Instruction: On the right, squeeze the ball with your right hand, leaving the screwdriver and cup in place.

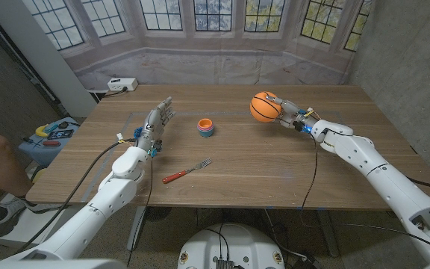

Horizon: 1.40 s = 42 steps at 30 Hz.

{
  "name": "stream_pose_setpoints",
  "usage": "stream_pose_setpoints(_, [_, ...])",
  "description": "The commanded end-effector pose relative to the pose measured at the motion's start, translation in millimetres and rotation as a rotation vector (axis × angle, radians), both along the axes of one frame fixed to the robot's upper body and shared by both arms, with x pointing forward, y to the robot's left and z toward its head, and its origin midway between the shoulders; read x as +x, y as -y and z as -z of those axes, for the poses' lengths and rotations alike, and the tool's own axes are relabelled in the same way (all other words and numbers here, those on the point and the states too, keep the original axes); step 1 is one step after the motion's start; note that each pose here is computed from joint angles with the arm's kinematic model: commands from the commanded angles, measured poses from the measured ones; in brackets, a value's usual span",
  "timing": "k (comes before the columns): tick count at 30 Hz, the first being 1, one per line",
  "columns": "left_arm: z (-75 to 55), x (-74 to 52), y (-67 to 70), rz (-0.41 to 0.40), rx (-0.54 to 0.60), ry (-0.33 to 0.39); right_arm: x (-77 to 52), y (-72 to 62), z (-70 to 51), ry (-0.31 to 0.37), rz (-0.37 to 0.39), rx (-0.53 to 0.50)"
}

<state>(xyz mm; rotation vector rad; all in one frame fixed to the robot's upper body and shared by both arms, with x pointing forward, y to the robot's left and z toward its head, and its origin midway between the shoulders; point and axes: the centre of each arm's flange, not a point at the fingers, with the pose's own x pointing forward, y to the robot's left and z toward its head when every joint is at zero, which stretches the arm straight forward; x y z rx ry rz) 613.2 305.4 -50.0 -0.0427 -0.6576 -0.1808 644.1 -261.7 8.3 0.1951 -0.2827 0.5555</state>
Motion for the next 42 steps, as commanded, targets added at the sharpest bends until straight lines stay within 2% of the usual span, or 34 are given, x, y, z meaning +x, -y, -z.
stream_pose_setpoints(1, [-1.1,-1.6,-4.0,0.007,0.004,0.002,1.9,-4.6,3.7,-0.039,0.056,0.02])
stream_pose_setpoints(20, [7.9,-13.9,-17.0,-0.005,-0.015,0.008,2.8,-13.0,8.9,-0.088,0.125,0.054])
stream_pose_setpoints(32, [10.6,-23.2,-11.3,-0.017,-0.029,0.019,4.6,-6.9,7.7,-0.109,0.148,0.063])
stream_pose_setpoints(42, [10.2,-28.1,-9.5,-0.026,-0.028,0.015,7.2,-4.2,4.3,-0.11,0.118,0.062])
